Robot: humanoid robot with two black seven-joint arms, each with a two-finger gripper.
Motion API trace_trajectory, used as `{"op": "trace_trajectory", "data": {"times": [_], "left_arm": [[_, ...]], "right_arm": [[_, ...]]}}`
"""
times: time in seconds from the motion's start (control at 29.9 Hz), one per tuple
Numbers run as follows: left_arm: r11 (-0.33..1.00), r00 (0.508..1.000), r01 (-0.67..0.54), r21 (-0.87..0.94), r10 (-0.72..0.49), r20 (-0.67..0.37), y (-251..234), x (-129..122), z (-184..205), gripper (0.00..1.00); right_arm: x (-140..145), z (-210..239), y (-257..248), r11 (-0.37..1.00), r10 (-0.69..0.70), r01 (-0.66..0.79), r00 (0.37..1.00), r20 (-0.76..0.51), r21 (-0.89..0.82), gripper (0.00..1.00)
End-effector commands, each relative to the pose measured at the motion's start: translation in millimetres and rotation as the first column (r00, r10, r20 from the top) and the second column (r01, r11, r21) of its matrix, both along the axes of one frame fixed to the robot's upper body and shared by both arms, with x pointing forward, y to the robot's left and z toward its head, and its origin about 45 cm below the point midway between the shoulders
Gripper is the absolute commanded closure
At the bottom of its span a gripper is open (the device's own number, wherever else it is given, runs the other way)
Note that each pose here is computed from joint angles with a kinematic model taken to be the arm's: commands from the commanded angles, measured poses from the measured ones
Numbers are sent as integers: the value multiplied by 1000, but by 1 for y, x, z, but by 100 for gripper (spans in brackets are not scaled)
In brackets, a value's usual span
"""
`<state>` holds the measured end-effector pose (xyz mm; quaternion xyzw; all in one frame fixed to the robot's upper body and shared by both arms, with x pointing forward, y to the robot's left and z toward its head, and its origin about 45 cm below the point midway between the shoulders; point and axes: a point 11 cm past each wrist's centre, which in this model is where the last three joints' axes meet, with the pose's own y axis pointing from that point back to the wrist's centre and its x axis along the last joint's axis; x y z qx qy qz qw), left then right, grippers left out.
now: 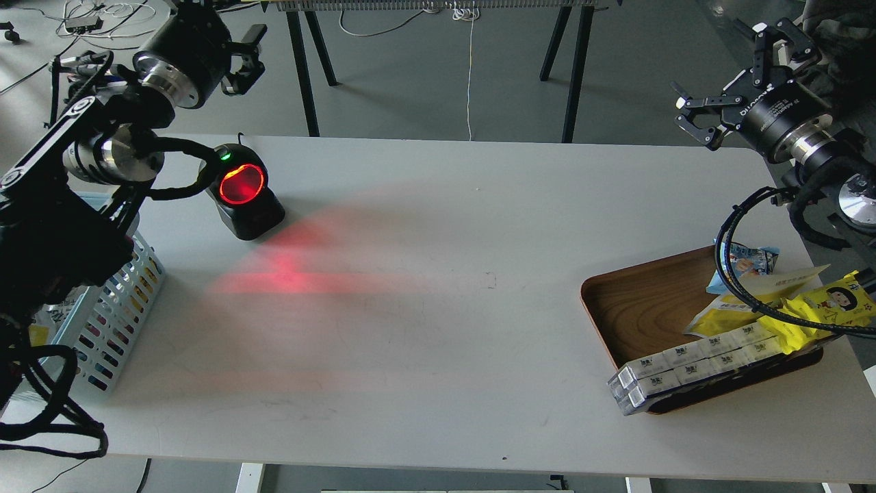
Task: Scan snack and place in basket
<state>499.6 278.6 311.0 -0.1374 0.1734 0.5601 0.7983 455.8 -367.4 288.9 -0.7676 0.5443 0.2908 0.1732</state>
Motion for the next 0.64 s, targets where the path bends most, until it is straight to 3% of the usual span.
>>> {"op": "trace_trajectory", "data": {"times": [0.0, 0.23, 0.6], "left_arm": [[995, 999, 8, -104, -12, -39, 6, 0, -16, 1], [964, 995, 18, -264, -44, -92, 5, 2, -36, 1], [959, 1000, 8, -282, -16, -25, 5, 3, -28, 0]], "right_arm": [[-14, -7, -9, 1000, 0, 0, 1000, -21, -14, 1], [-29, -15, -13, 1000, -5, 6, 1000, -25, 15, 1], [-26, -19, -7, 999, -5, 6, 1000, -30, 36, 1]]}}
